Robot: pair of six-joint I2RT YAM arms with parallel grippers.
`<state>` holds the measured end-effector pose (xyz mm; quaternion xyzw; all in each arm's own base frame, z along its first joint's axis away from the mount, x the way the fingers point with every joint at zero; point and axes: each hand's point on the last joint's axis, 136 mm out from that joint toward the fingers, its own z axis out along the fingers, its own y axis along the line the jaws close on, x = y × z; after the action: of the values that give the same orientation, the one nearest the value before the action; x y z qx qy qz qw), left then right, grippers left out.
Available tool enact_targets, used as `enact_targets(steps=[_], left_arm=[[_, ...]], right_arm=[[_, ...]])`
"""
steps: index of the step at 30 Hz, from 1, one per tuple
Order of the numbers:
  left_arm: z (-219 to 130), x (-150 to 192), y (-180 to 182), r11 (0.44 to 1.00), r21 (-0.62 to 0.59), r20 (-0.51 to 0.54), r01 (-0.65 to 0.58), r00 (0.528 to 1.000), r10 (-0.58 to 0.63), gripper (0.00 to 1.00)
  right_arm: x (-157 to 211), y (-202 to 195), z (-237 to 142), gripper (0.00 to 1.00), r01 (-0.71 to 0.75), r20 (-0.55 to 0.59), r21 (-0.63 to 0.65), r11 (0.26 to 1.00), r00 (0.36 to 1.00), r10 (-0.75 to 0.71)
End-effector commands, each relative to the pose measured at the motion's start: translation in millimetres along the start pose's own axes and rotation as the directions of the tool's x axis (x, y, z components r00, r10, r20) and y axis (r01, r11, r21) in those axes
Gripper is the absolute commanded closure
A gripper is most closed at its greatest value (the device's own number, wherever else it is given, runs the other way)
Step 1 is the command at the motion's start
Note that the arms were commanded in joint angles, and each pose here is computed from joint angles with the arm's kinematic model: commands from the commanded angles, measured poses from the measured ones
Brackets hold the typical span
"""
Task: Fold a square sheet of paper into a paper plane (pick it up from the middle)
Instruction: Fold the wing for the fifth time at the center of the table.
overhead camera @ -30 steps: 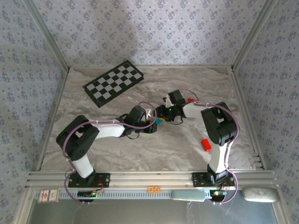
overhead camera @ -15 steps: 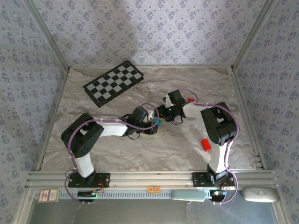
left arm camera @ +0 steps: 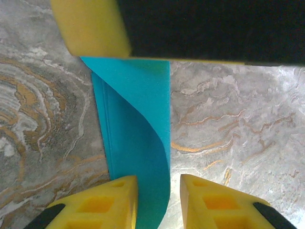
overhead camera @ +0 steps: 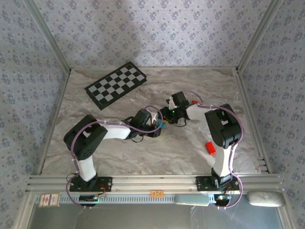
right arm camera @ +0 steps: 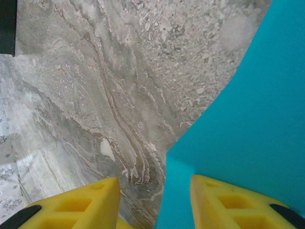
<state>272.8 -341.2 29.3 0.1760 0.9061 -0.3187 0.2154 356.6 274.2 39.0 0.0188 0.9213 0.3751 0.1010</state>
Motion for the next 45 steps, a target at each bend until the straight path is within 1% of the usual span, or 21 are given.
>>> enact_targets(steps=[1,5,17,22,24,28,29,34,40,43,45], left_arm=[[7.8,21.6,15.1,0.998,-0.028,-0.062,0.048,0.997,-0.05,0.72],[7.2,20.3,16.6,0.997,-0.018,-0.059,0.073,0.996,-0.074,0.76],[1.0,12.1,12.8,0.998,0.002,-0.045,0.058,0.997,-0.058,0.88],[-2.4,8.3,9.4,0.998,0.018,-0.038,0.068,0.997,-0.068,0.88],[-4.2,6.7,8.4,0.997,0.021,-0.034,0.07,0.997,-0.069,0.88],[-6.4,4.9,6.4,0.997,0.026,-0.029,0.069,0.997,-0.068,0.88],[-6.7,4.9,6.5,0.997,0.026,-0.029,0.069,0.997,-0.069,0.88],[-8.6,3.3,6.4,0.997,0.024,-0.022,0.07,0.997,-0.07,0.88],[-21.0,-9.2,3.6,1.0,0.009,0.039,0.027,0.999,-0.027,0.77],[-27.7,-13.9,3.5,0.999,-0.023,0.073,-0.032,0.997,0.034,0.66],[-30.8,-15.7,1.4,0.996,-0.042,0.089,-0.084,0.992,0.087,0.6]], right_arm=[[-2.0,-3.7,-0.7,0.56,-0.031,-0.01,0.02,0.999,0.999,0.031],[-4.9,-2.4,-3.0,0.56,-0.031,-0.006,0.017,0.999,0.999,0.031],[-13.8,-4.7,-9.4,0.56,-0.021,0.007,0.042,0.999,1.0,0.021],[-15.4,-13.7,-8.5,0.56,-0.026,0.005,0.092,0.995,1.0,0.026],[-15.2,-18.0,-7.3,0.57,0.005,-0.005,0.115,0.993,1.0,-0.005],[-13.0,-31.0,-6.2,0.57,0.016,-0.019,0.174,0.985,1.0,-0.013],[-24.0,-23.5,-8.2,0.57,0.033,0.001,0.171,0.985,0.999,-0.033],[-27.3,-32.3,-9.8,0.57,0.048,-0.005,0.236,0.971,0.999,-0.048],[-25.8,-35.8,-10.7,0.57,0.048,-0.017,0.272,0.961,0.999,-0.045],[-24.0,-34.8,-9.3,0.57,0.04,-0.027,0.275,0.961,0.999,-0.034],[-23.1,-35.3,-8.6,0.57,0.031,-0.034,0.279,0.96,0.999,-0.022]])
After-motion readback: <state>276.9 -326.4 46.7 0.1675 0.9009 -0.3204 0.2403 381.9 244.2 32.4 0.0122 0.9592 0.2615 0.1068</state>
